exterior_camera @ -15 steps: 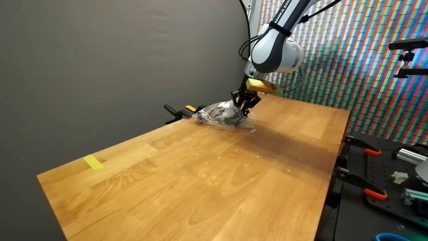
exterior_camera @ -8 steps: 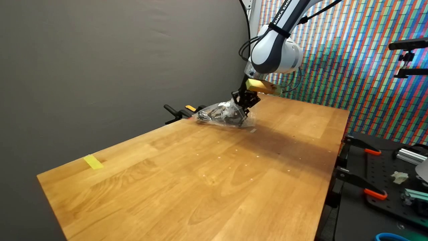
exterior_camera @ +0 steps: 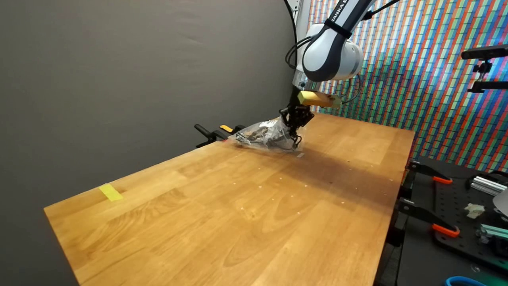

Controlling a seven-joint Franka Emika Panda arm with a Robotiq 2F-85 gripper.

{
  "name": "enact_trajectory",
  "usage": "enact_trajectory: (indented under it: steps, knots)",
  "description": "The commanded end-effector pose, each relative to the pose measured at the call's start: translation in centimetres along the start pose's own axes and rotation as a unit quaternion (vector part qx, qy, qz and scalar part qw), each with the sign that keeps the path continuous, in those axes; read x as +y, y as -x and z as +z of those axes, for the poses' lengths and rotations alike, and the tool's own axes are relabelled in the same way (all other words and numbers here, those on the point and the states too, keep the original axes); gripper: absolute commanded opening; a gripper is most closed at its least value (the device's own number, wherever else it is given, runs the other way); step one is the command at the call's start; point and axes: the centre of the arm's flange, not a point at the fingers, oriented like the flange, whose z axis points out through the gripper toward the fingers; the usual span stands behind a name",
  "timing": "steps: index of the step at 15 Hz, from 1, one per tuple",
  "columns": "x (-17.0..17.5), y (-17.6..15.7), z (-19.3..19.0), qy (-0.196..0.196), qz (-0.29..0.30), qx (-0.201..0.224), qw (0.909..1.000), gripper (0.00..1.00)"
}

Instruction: Remove the cable from the plastic

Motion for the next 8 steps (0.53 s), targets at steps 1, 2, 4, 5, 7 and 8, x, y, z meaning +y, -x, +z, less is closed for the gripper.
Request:
enact_trajectory:
  steps: [1, 2, 4, 5, 7, 8]
  knots:
    - [1.2, 2.5, -3.9, 0.038, -0.041, -0.043, 0.9975, 0.03]
    - [1.5, 3.1, -4.2, 0.051, -0.049, -0.062, 0.9955, 0.03]
    - [2.3, 4.0, -4.8, 0.080, -0.054, -0.092, 0.9911, 0.03]
    - [2.6, 4.4, -5.0, 0.090, -0.056, -0.105, 0.9888, 0.03]
    - [2.9, 4.8, -5.7, 0.099, -0.059, -0.125, 0.9854, 0.03]
    - [3.1, 5.0, -6.1, 0.105, -0.058, -0.135, 0.9835, 0.03]
